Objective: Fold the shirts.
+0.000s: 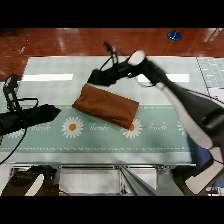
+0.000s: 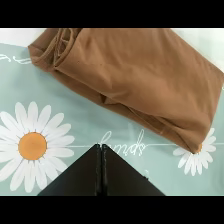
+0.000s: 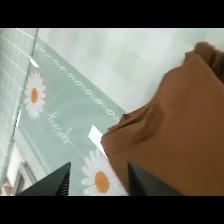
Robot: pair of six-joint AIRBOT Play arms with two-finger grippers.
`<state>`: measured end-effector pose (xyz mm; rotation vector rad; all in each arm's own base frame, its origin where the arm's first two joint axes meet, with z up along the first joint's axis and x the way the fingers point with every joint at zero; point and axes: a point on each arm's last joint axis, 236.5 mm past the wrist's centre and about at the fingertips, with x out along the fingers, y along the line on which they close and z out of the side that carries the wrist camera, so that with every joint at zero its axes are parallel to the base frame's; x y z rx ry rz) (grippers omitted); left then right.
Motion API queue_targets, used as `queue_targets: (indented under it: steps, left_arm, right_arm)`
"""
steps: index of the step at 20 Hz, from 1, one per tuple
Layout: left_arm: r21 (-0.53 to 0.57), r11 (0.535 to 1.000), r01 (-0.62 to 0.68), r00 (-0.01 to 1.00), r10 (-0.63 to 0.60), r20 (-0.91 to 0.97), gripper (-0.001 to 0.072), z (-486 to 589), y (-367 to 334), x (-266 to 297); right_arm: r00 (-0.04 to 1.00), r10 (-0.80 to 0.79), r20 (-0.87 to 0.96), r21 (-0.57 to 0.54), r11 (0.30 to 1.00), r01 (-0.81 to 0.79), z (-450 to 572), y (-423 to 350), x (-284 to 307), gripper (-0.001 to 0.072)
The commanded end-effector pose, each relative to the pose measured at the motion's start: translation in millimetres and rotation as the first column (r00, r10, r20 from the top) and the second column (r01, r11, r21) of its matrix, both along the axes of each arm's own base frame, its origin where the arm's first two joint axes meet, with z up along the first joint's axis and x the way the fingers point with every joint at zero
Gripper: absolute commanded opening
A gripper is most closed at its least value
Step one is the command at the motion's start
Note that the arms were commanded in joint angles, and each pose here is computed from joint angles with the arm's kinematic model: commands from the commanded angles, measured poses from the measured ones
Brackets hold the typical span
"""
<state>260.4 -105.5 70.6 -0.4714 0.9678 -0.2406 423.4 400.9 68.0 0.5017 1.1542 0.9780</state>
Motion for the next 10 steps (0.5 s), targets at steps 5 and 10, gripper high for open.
queue_targets:
  steps: [5, 10]
  left_arm:
    - [-0.005, 1.0, -0.014, 1.0, 0.014, 0.012, 0.0022, -0.5, 1.8, 4.6]
    - [-0.005, 1.0, 0.008, 1.0, -0.008, 0.009, 0.0022, -1.8, -4.1, 2.0]
  right_arm:
    - [0.936, -0.263, 0.233, -0.539, 0.766, 0.35, 63.9, -296.4, -30.0, 0.0418]
    - [0.675, -0.707, 0.212, -0.507, 0.511, 0.694, -64.5, -368.5, -116.3, 0.0417]
